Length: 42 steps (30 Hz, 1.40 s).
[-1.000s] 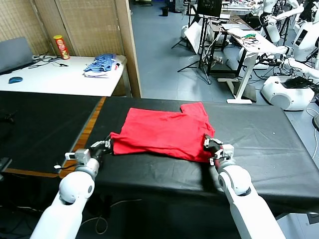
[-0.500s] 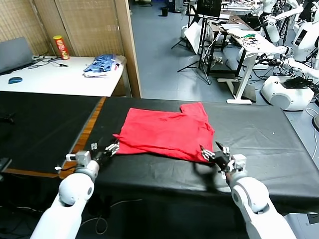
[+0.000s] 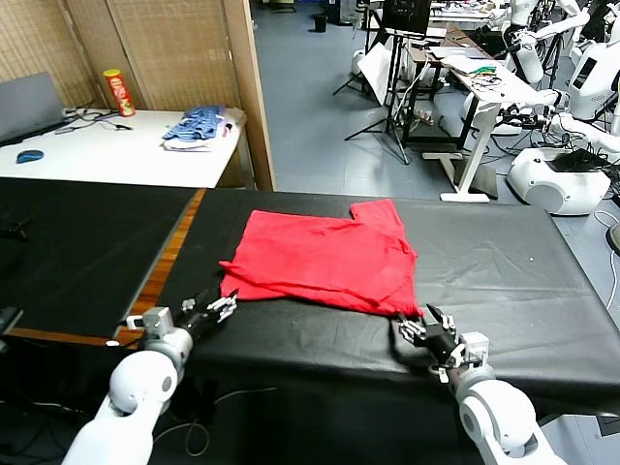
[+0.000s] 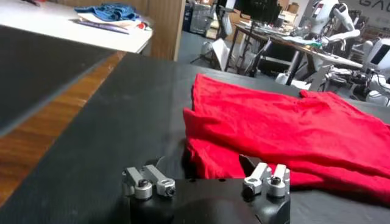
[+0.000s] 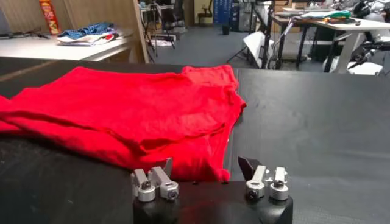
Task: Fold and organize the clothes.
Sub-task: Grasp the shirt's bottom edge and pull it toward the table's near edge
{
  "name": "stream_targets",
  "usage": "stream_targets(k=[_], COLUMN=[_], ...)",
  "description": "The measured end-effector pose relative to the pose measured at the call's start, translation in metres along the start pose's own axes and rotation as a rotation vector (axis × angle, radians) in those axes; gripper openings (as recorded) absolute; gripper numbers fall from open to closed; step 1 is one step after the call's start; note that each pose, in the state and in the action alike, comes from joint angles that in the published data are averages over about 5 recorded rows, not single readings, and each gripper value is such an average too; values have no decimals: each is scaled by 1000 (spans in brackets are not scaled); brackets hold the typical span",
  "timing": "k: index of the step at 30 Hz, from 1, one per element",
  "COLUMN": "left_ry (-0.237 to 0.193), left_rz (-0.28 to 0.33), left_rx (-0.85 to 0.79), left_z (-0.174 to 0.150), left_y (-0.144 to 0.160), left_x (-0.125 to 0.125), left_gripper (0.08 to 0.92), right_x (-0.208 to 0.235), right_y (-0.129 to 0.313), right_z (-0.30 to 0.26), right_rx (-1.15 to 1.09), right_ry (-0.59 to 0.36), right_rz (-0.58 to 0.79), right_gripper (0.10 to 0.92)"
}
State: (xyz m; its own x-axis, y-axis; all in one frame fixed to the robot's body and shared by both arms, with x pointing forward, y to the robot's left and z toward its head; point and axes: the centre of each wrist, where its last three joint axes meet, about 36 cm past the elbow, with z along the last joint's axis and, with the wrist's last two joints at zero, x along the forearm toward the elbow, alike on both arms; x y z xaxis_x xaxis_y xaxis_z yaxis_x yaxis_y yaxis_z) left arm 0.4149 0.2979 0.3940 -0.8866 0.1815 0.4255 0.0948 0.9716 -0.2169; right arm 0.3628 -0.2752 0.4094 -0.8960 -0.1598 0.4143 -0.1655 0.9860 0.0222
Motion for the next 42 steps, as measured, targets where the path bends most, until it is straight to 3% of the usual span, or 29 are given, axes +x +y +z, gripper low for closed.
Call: stream_targets(k=[4,6,8,13,18,27,36,39,42], left_ry=[6,2,-6,-18,1,44,58,60,65], left_rz=[7,-1,-14,-49,-58,-42,-19,-29,-38], left_rx=[4,-17,-53,-172,-246,-329,-369,-368,-361], left_z=[2,2,3,5,9,5,4,4,5], left_y=[0,-1,-2,-4,-3,-6,-19,-20,-22], left_x=[-2,-2,-1,7,22,69,115,120,123], left_gripper=[272,186,131,125,125,125,125,125,159], right_x=[2,5,8,18,29,62,93,99,105], right_y=[0,0,0,-2,-6,4,28,29,28], right_z=[-2,-3,-5,-10,-12,-10,-4,-5,-9], right_rx=[8,12,14,21,23,10,-14,-8,-2], right_ry=[1,9,23,50,71,158,180,178,179], right_rz=[-3,2,9,18,11,27,8,2,1], right_gripper=[231,158,135,134,134,134,137,215,376])
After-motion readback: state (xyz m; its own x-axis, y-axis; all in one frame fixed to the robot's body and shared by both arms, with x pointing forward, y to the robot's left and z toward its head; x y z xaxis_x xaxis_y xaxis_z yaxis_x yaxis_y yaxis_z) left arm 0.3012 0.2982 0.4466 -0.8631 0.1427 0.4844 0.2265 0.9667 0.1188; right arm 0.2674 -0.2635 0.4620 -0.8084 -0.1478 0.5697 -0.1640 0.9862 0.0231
